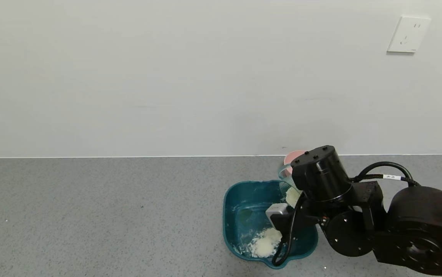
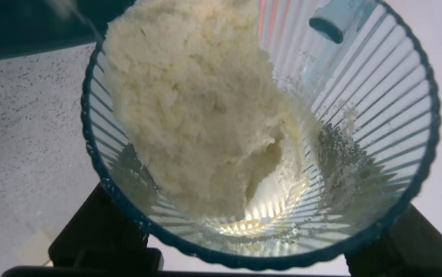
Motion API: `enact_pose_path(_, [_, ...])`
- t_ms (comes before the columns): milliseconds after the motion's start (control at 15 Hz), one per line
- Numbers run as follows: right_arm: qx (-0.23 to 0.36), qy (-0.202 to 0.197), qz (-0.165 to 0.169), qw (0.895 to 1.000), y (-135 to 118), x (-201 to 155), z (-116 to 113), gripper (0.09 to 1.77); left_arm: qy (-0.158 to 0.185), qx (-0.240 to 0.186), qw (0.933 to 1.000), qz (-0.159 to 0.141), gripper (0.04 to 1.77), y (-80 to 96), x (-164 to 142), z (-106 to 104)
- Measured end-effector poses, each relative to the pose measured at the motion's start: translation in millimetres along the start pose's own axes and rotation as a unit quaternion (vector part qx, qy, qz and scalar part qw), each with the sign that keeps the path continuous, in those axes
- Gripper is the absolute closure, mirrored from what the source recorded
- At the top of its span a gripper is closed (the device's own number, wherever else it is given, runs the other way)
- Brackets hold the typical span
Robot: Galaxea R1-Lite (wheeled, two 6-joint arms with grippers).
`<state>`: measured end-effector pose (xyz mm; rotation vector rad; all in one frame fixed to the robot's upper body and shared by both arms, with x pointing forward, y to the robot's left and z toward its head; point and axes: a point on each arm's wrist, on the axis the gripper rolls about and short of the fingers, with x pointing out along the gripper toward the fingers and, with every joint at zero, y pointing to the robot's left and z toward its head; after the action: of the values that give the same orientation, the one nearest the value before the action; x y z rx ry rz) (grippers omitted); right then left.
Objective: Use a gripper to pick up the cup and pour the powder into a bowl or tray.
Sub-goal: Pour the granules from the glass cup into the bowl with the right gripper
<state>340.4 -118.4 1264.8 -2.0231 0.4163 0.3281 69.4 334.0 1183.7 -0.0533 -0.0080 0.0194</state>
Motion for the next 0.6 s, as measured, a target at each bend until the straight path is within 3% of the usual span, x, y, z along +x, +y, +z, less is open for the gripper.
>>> enact_pose_path(600, [-0.012,0.008,0.003,1.0,2.8,1.0,8.3,0.51,0.0,0.0,1.0,0.0,0.09,0.0,0.0,0.1])
